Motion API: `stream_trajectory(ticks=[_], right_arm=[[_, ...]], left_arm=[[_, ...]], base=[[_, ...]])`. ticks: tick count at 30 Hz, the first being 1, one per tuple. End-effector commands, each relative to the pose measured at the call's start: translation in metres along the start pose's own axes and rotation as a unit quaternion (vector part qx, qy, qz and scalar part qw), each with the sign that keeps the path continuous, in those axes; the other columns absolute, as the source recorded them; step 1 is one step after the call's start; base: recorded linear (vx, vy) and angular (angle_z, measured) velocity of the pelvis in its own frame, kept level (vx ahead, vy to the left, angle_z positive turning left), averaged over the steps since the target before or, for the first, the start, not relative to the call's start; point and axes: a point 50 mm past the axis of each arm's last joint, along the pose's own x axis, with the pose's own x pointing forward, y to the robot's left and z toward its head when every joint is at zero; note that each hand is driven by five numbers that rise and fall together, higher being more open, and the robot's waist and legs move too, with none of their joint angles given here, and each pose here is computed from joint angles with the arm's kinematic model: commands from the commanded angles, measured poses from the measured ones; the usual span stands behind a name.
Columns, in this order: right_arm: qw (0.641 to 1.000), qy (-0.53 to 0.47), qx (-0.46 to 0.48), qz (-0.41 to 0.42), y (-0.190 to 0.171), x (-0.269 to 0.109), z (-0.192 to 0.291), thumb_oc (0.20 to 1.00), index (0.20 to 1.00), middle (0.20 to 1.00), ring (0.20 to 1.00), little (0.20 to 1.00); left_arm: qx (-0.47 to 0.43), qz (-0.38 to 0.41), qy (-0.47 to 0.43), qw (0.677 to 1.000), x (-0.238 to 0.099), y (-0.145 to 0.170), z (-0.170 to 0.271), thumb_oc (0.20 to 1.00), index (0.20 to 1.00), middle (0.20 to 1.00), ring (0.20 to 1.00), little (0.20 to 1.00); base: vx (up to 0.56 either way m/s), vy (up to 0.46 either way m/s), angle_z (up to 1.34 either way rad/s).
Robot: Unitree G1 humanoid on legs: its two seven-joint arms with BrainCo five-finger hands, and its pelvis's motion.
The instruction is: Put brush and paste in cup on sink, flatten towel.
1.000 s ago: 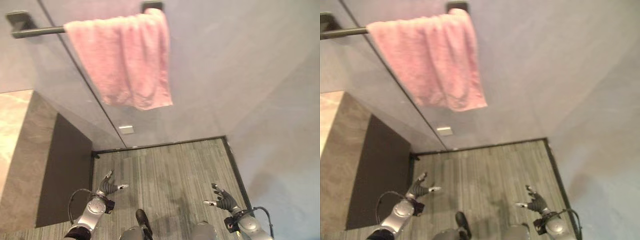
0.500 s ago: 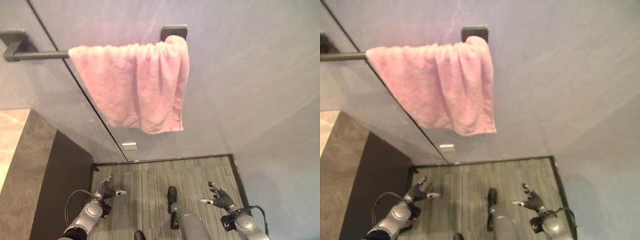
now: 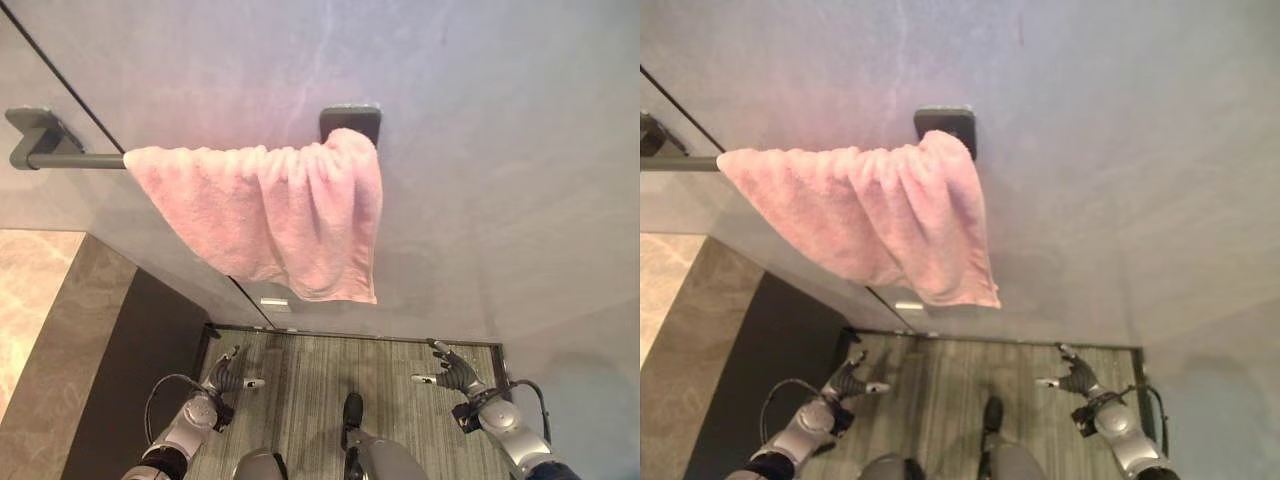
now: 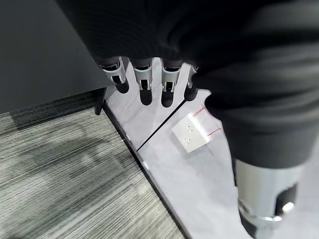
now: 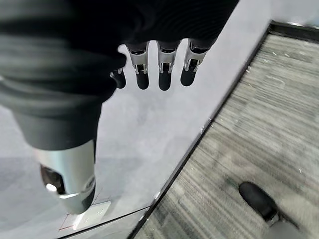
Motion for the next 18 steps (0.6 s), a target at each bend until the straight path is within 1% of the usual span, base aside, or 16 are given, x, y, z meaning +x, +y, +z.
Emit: stream_trajectory(ticks=[1,2,3,6,9,13,14,15,17,18], right_arm=[[0.999,-0.031,0.023,-0.034,-0.015,-0.003,0.008,1.0,1.0,1.0,1.0,1.0],[0.997,-0.04,0.041,-0.057,-0.025,-0.003,0.011,1.0,1.0,1.0,1.0,1.0],[0.995,-0.062,0.055,-0.064,-0.031,-0.002,0.021,1.0,1.0,1.0,1.0,1.0],[0.988,-0.086,0.091,-0.094,-0.045,-0.004,0.03,1.0,1.0,1.0,1.0,1.0],[0.974,-0.149,0.113,-0.131,-0.07,-0.007,0.057,1.0,1.0,1.0,1.0,1.0],[0.968,-0.176,0.112,-0.142,-0.088,-0.01,0.067,1.0,1.0,1.0,1.0,1.0],[0.968,-0.177,0.112,-0.141,-0.088,-0.009,0.067,1.0,1.0,1.0,1.0,1.0],[0.966,-0.195,0.108,-0.132,-0.096,-0.013,0.073,1.0,1.0,1.0,1.0,1.0],[0.963,-0.206,0.124,-0.119,-0.103,-0.022,0.069,1.0,1.0,1.0,1.0,1.0],[0.963,-0.206,0.124,-0.119,-0.103,-0.022,0.069,1.0,1.0,1.0,1.0,1.0]], left_arm=[[0.017,0.017,-0.022,0.999,-0.005,0.018,-0.002,1.0,1.0,1.0,1.0,1.0],[0.022,0.026,-0.027,0.999,-0.006,0.024,-0.002,1.0,1.0,1.0,1.0,1.0],[0.016,0.029,-0.037,0.999,-0.008,0.027,0.0,1.0,1.0,1.0,1.0,1.0],[0.016,0.031,-0.064,0.997,-0.011,0.034,0.009,1.0,1.0,1.0,1.0,1.0],[-0.001,0.042,-0.114,0.993,-0.022,0.052,0.02,1.0,1.0,1.0,1.0,1.0],[-0.002,0.062,-0.151,0.987,-0.036,0.077,0.025,1.0,1.0,1.0,1.0,1.0],[-0.002,0.062,-0.15,0.987,-0.036,0.077,0.025,1.0,1.0,1.0,1.0,1.0],[-0.002,0.069,-0.168,0.983,-0.045,0.091,0.028,1.0,1.0,1.0,1.0,1.0],[0.016,0.059,-0.189,0.98,-0.057,0.105,0.031,1.0,1.0,1.0,1.0,1.0],[0.016,0.059,-0.189,0.98,-0.057,0.105,0.031,1.0,1.0,1.0,1.0,1.0]], base=[[0.15,0.284,-0.36],[0.21,0.382,-0.38],[0.2,0.382,-0.33],[0.12,0.303,-0.44],[0.06,0.347,-0.36],[0.01,0.241,-0.33],[-0.04,0.18,-0.39],[-0.05,0.192,-0.45],[-0.04,0.185,-0.2],[-0.01,0.12,-0.2]])
